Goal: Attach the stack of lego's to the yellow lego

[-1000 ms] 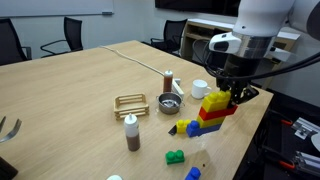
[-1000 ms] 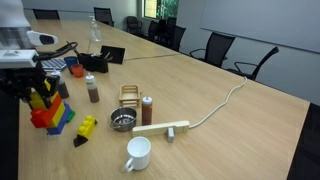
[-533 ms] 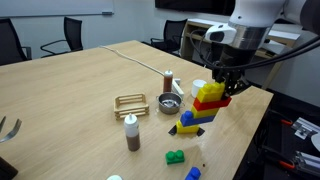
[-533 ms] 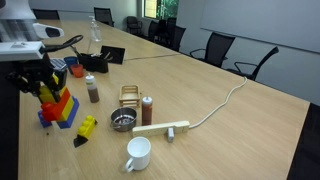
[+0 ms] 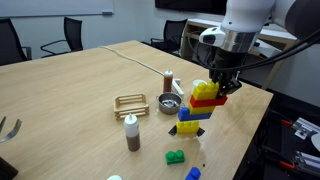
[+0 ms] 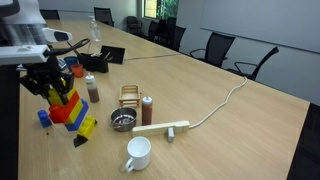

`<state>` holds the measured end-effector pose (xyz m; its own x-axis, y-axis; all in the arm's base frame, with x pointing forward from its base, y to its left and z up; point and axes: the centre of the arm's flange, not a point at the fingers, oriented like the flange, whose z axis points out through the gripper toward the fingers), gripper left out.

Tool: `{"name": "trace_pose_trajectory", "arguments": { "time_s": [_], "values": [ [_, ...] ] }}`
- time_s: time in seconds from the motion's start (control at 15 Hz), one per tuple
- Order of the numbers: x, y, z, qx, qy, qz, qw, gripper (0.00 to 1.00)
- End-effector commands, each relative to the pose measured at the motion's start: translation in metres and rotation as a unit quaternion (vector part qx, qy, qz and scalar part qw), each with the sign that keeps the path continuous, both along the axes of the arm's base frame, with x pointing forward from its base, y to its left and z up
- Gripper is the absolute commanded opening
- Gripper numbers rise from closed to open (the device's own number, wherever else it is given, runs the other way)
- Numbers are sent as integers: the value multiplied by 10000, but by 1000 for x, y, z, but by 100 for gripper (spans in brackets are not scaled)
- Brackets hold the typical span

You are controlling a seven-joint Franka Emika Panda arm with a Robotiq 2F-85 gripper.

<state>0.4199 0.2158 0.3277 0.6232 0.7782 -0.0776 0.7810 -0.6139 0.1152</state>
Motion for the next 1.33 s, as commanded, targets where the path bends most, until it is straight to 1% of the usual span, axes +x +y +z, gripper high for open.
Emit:
{"name": "trace_pose_trajectory", "arguments": {
  "time_s": [0.0, 0.27, 0.67, 1.27],
  "values": [
    [5, 2, -11, -27, 128, -125, 9998, 11],
    [7, 0, -22, -20, 200, -135, 9997, 11],
    [16, 3, -28, 14, 236, -76, 9997, 11],
    [27, -10, -32, 95, 274, -267, 9992, 11]
  ]
}}
